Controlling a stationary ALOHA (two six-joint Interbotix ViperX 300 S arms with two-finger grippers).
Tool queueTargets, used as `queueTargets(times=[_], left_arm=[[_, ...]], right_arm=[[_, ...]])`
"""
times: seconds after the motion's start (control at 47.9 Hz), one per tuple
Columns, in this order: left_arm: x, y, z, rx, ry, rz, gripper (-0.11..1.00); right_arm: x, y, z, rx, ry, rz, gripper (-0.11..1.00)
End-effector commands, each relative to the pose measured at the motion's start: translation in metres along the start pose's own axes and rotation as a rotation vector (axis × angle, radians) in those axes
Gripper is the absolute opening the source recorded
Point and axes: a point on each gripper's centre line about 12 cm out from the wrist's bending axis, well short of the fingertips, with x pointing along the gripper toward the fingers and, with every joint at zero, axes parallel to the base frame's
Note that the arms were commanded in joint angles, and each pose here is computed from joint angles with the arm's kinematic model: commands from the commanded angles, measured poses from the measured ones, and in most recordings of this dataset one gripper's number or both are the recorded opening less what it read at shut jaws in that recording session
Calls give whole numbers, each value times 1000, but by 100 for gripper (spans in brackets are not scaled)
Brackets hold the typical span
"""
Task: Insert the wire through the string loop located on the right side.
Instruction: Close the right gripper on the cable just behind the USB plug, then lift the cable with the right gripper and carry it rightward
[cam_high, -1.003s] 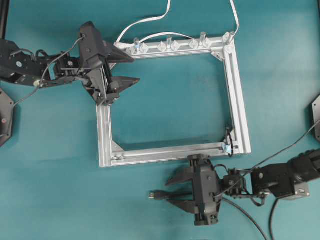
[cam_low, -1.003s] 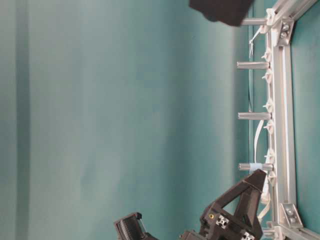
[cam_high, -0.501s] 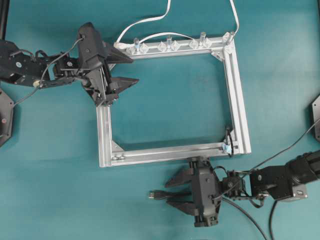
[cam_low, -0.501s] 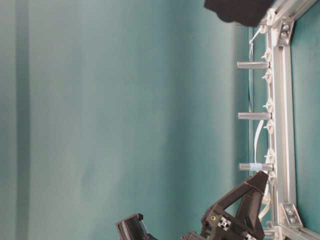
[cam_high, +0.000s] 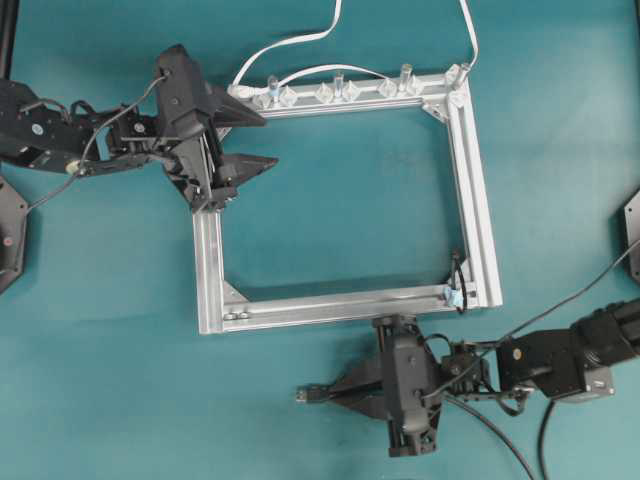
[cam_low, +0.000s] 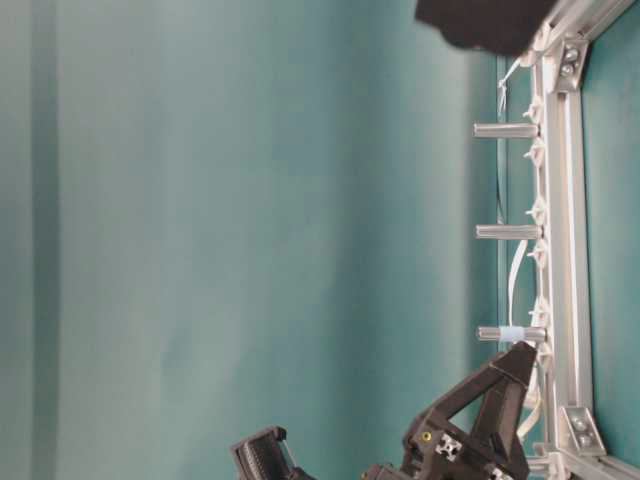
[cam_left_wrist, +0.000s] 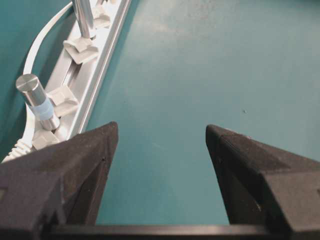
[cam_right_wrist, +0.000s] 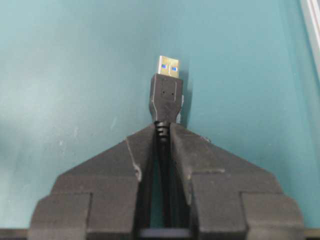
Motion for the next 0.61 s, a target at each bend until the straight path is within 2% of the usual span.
queueTargets(times=[0.0, 0.313, 0.585], left_arm=[[-3, -2, 11, 2, -35, -6, 72], [-3, -3, 10, 2, -33, -8, 72], [-3, -2, 10, 0, -32, -7, 72]], right_arm=[[3, -1, 1, 14, 27, -1, 12], [0, -1, 5, 10, 25, 3, 12], [-14, -3, 27, 23, 5, 15, 12]])
